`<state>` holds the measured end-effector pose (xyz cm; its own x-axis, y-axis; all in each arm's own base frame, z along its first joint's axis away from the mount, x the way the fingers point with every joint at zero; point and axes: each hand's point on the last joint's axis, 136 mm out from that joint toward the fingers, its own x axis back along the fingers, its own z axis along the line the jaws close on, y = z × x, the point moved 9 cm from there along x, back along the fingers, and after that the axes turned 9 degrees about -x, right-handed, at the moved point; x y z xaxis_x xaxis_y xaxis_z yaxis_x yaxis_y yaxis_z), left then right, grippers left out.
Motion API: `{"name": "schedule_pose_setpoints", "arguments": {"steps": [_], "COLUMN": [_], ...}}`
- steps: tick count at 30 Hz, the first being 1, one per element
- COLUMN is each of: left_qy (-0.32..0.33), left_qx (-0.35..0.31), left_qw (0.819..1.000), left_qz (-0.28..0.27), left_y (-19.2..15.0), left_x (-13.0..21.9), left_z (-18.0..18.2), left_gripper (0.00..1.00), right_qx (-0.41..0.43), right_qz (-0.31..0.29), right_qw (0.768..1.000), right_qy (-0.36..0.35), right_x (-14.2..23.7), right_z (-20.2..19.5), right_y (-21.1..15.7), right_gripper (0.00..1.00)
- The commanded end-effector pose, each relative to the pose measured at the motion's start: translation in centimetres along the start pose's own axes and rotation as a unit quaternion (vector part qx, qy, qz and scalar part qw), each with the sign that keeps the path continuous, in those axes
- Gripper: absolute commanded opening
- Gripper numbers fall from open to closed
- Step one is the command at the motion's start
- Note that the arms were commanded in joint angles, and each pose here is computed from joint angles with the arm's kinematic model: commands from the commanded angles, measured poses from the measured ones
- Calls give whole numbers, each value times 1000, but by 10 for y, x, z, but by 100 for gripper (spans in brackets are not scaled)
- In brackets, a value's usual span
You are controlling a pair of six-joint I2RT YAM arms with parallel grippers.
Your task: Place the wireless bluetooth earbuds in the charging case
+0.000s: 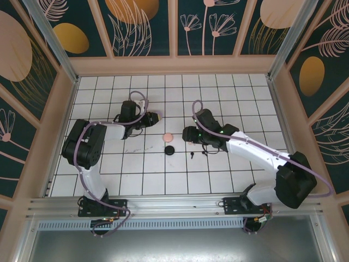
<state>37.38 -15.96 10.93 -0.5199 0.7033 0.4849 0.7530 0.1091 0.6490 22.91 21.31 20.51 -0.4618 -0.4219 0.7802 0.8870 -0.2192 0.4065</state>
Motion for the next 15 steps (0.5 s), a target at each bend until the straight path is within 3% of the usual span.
{"name": "schedule_pose_setpoints", "arguments": {"steps": [1,5,11,15], "left_qy": [-19,-11,36,64], "left_qx": [22,31,44,39], "left_qw": [999,998,996,995], "left_qz": [30,51,73,71], "left_y": [-2,-7,-16,-7], "left_x": [-6,-12,-11,-9], "left_z": [6,13,27,32], "left_gripper": [8,14,31,39], "right_qx": [7,14,31,45], "right_qz": [-23,-18,-5,9], "right_qw": [1000,1000,999,997], "right_qy": [0,-9,-36,-55], "right_x": [-1,-7,-20,-31], "right_z": [14,21,29,34], "right_y": [8,5,-1,-9], "right_gripper": [56,58,67,68]}}
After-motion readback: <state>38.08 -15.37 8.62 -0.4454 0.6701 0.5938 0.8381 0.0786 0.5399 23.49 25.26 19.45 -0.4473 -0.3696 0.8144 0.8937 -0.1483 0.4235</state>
